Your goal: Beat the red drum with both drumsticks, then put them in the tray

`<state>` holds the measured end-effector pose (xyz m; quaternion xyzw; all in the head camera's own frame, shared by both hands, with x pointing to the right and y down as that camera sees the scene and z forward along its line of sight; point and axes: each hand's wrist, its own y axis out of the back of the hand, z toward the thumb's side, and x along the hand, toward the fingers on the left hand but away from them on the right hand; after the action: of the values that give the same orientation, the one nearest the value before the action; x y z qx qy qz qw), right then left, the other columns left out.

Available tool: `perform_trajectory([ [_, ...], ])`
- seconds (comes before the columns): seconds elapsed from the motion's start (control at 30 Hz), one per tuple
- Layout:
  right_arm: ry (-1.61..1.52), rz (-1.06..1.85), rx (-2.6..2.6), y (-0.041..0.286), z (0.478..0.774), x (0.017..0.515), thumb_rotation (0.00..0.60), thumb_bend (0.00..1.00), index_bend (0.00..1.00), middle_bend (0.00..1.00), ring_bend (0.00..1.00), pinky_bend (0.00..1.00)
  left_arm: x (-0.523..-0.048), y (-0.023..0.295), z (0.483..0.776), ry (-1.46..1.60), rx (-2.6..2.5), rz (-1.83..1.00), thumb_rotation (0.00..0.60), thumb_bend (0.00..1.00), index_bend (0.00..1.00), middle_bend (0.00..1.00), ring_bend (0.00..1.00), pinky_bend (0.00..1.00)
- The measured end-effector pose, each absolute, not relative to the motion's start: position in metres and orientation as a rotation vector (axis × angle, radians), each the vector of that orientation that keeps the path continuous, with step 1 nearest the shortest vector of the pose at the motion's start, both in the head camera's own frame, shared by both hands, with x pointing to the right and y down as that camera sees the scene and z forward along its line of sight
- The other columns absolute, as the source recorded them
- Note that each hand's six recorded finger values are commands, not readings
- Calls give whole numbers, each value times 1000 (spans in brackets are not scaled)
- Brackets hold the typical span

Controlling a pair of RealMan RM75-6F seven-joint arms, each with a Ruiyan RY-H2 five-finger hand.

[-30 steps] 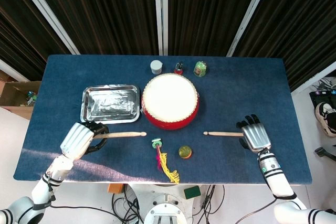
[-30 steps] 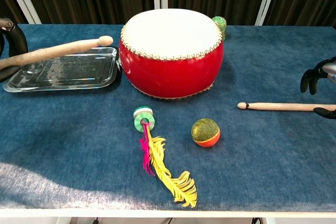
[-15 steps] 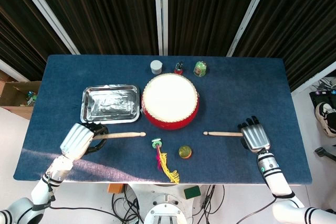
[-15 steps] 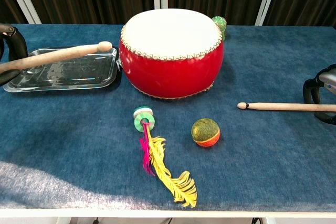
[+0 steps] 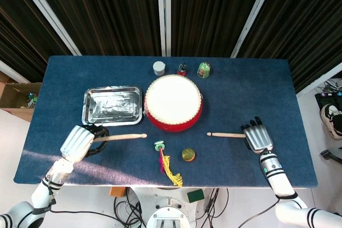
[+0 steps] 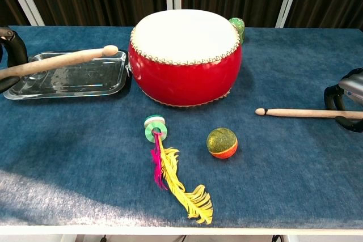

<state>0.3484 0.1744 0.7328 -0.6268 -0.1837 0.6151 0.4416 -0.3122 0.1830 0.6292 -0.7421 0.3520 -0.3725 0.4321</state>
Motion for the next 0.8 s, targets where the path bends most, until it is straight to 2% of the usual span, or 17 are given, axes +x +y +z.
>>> perform_trajectory([
  [0.2,-458,1474,-1576,172,729,346,600,736,649,604,314,265,-315,183,632,870,-1852,-951,600,608,680,661,627,753],
  [0.33,-489,1379,-1599,167,718,344,600,778,651,608,322,304,-318,180,631,867,-1842,-970,600,609,680,660,627,754],
  [0.53,-617,1172,-1591,147,673,349,600,795,668,617,340,325,-321,166,619,844,-1802,-984,600,610,680,664,627,756],
  [0.8,-603,1067,-1488,92,601,345,600,798,672,616,338,331,-316,113,611,767,-1735,-1033,600,610,680,664,627,756],
])
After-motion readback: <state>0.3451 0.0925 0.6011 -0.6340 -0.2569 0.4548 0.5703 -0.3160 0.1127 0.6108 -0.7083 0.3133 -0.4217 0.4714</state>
